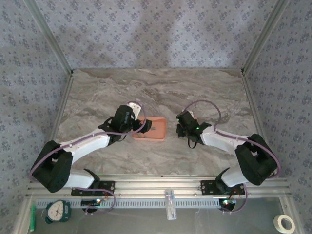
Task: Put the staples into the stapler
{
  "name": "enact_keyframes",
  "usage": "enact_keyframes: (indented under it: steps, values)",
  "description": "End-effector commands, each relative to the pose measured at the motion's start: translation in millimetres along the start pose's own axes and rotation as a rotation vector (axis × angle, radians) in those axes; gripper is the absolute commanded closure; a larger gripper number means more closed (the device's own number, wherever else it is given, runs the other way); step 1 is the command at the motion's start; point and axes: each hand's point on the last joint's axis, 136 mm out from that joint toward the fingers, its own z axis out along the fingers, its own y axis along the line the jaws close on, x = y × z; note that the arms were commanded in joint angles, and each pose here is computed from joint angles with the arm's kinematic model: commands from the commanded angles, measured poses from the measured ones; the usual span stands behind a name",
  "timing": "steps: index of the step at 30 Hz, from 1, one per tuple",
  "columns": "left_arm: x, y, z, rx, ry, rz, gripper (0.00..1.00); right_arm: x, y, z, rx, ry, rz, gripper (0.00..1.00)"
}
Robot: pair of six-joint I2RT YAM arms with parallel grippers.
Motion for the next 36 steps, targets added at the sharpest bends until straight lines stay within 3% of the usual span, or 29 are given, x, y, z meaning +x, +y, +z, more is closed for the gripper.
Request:
enact_keyframes:
  steps: [1,36]
  values:
    - [-15,0,-4,0.003,-0.04,0.008,0.0,2,-7,4,0.035,0.014,0.019,0.82]
    - [-20,-4,-1,0.016,-0.041,0.009,0.0,-10,-3,-3,0.0,-0.023,0.061,0.82]
